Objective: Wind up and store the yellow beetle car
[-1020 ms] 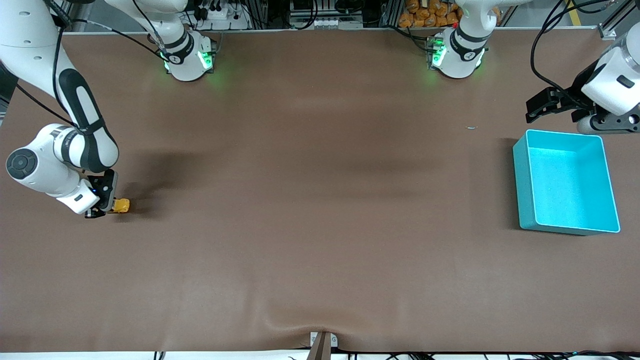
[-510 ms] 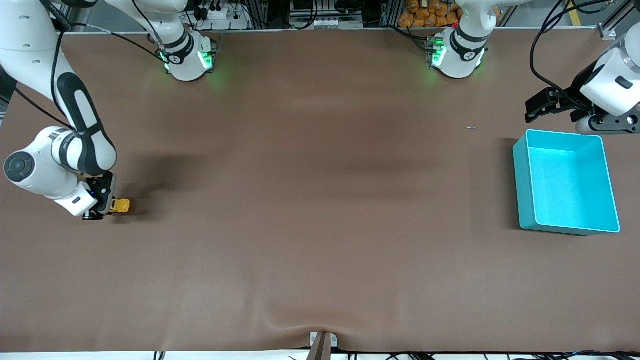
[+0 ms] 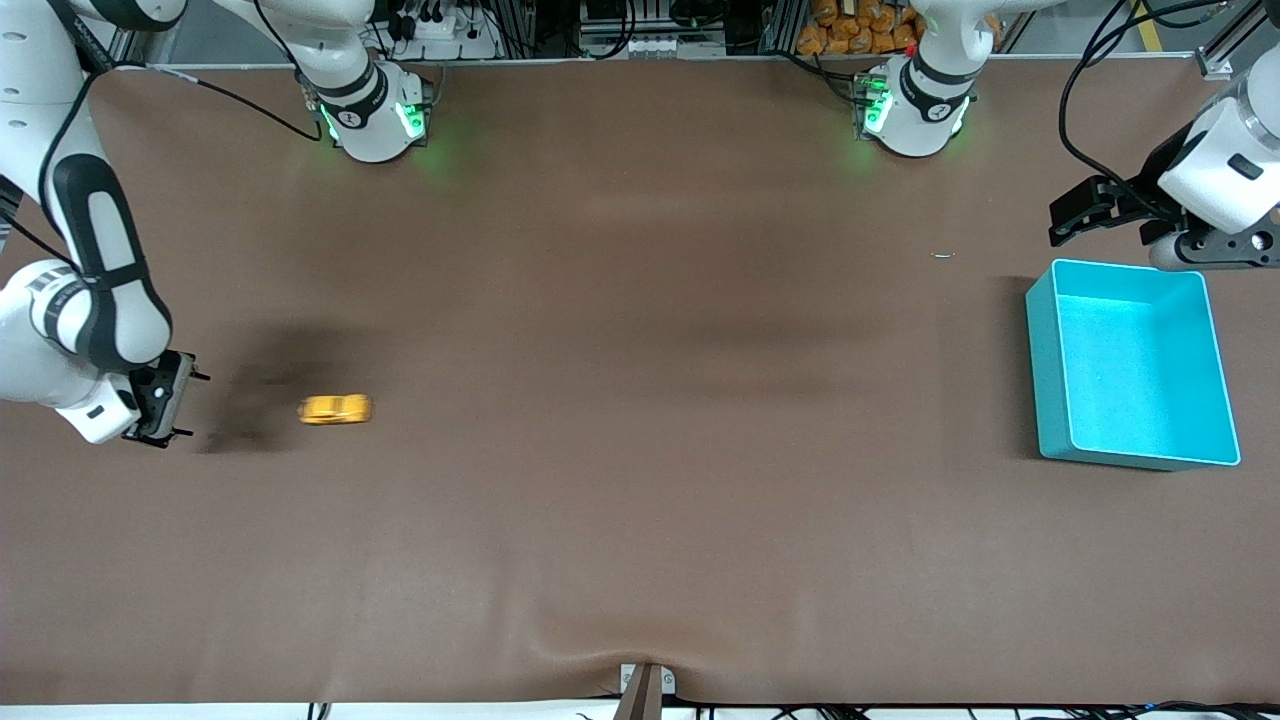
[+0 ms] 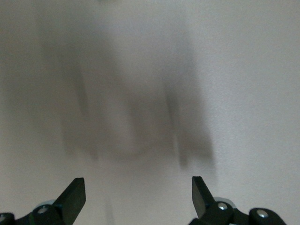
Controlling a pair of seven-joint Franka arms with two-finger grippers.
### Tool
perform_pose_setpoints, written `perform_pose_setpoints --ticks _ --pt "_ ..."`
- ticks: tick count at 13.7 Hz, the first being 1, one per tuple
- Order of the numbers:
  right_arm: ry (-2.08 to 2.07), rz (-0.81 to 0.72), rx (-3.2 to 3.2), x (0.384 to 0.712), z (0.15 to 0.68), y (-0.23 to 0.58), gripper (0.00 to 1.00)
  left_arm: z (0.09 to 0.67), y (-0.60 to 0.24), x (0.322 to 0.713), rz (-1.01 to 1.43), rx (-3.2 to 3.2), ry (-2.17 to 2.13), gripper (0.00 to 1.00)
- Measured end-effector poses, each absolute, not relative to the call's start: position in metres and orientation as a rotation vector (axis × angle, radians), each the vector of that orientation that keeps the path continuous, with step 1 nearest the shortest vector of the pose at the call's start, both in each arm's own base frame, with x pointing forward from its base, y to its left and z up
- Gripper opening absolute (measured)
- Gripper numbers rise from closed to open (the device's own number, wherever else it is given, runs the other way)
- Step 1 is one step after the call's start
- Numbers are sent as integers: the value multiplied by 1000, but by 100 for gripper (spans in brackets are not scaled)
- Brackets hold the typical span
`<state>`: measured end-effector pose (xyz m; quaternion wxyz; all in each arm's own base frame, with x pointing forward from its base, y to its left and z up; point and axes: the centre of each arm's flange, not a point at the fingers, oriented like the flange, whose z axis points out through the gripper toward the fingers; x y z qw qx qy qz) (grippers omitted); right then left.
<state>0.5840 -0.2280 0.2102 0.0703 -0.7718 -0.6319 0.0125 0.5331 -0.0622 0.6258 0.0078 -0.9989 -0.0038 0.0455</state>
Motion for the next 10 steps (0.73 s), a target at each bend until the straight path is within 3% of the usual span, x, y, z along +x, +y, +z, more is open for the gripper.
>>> perform_pose_setpoints --ticks 10 --pt "-1804 5 -2361 573 210 -250 100 620 -62 533 162 -3120 -15 100"
